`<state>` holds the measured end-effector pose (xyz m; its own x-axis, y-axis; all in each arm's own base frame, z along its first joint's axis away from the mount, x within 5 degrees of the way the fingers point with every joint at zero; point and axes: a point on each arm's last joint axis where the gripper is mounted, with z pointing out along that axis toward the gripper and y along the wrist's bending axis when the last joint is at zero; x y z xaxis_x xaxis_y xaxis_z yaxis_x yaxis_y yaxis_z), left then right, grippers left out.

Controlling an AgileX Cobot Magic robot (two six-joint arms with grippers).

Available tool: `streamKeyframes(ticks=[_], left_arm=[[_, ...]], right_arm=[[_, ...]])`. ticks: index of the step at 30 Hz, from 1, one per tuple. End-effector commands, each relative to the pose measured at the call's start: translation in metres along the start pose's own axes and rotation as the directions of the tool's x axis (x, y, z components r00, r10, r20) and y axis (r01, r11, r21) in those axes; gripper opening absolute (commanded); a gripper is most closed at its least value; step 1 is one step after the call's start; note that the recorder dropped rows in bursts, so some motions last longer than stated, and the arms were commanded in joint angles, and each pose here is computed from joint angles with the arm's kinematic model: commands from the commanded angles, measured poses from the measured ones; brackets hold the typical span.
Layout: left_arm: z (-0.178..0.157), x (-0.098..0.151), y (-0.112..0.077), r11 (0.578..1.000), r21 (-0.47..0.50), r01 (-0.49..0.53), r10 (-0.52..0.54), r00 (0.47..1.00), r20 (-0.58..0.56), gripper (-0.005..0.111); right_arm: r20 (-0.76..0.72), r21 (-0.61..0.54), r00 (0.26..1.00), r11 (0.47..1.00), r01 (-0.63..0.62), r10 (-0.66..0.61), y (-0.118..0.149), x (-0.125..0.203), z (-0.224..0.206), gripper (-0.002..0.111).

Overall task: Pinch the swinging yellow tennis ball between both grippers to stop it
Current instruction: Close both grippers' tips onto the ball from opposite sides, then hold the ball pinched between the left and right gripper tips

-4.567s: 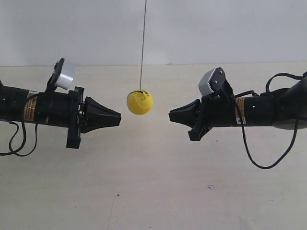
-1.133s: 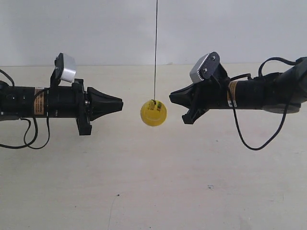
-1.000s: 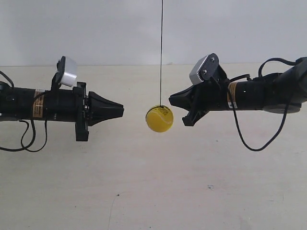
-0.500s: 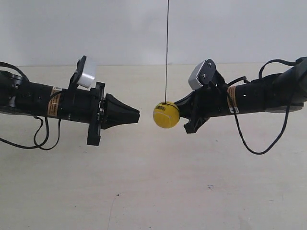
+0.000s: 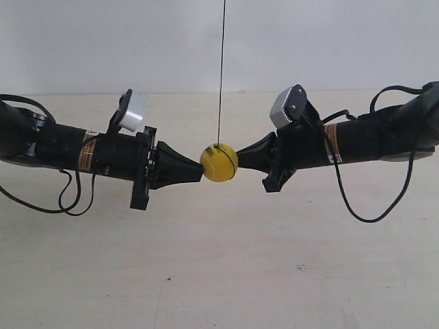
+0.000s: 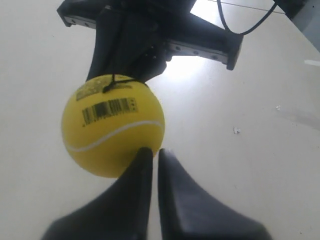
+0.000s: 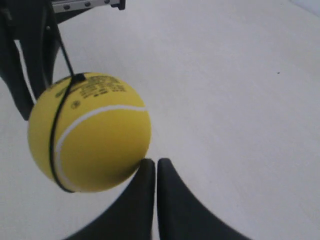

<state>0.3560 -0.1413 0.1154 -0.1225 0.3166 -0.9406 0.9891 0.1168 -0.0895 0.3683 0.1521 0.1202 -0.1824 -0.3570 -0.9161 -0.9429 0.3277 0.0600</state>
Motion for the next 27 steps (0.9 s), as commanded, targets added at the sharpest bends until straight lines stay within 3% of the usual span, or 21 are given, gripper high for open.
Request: streamKeyframes(ticks=[1,27], left_arm=[[0.0016,-0.0008,0.0041,0.999,-0.041,0.009,-0.009,1.0,-0.007,0.005],[0.0013,-0.0041,0.008,0.996,-0.085,-0.019,0.022,0.999,0.027,0.005]], right_arm=[[0.026,-0.026,1.0,1.0,0.008,-0.008,0.0019,-0.0028,0.0,0.0],[0.046,-0.044,0.999,0.999,0.017,-0.015,0.0036,-0.0045,-0.0001,0.0]])
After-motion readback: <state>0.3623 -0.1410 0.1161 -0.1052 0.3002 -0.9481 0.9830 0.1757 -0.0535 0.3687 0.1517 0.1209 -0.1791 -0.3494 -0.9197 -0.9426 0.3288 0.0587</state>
